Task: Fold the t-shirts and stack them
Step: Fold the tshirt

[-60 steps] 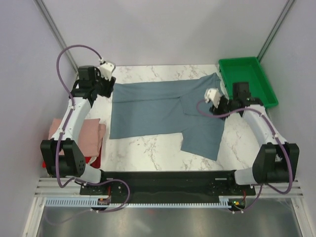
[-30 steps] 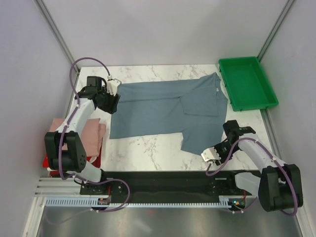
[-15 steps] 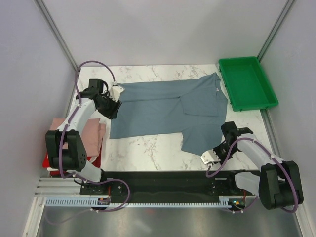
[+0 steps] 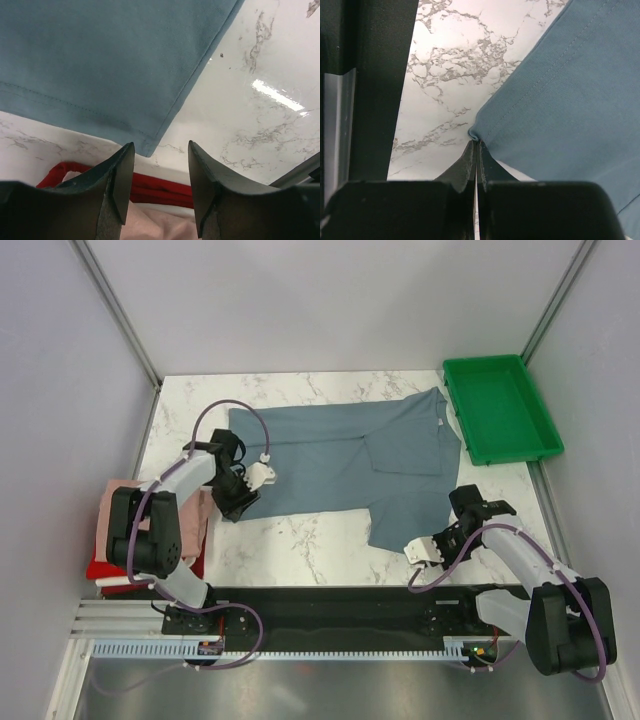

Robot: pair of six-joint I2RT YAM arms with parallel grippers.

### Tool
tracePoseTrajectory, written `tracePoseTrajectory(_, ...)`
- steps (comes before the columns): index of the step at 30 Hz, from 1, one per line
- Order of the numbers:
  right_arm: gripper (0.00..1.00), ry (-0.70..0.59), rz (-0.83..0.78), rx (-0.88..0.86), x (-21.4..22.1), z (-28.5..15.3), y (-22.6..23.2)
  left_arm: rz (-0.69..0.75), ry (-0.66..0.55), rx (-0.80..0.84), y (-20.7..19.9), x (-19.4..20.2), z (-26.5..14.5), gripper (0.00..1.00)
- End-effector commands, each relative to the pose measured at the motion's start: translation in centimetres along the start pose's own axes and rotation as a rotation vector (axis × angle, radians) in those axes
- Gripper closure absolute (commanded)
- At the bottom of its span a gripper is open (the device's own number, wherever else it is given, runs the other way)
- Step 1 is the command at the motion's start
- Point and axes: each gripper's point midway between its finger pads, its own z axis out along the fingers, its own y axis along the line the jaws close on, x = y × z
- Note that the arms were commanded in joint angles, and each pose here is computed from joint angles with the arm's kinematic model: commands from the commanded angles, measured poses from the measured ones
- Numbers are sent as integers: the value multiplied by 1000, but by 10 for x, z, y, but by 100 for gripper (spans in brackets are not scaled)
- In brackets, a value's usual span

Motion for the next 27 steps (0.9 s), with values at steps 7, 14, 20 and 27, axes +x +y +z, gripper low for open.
tracePoseTrajectory(7, 100, -5, 49, 31, -4, -5, -5, 90, 82, -23, 8, 16, 17, 46)
tracePoseTrajectory(14, 100, -4, 76, 45, -4, -5, -5, 106, 131, -37, 10, 29, 33, 63)
tracePoseTrajectory(20, 100, 1, 146, 135, -5, -16, -21, 66, 125, -86, 24, 24, 41, 98)
tracePoseTrajectory(27, 100, -96, 365, 386, -31, -69, -68, 83, 3, -166, 28, 1, 4, 98)
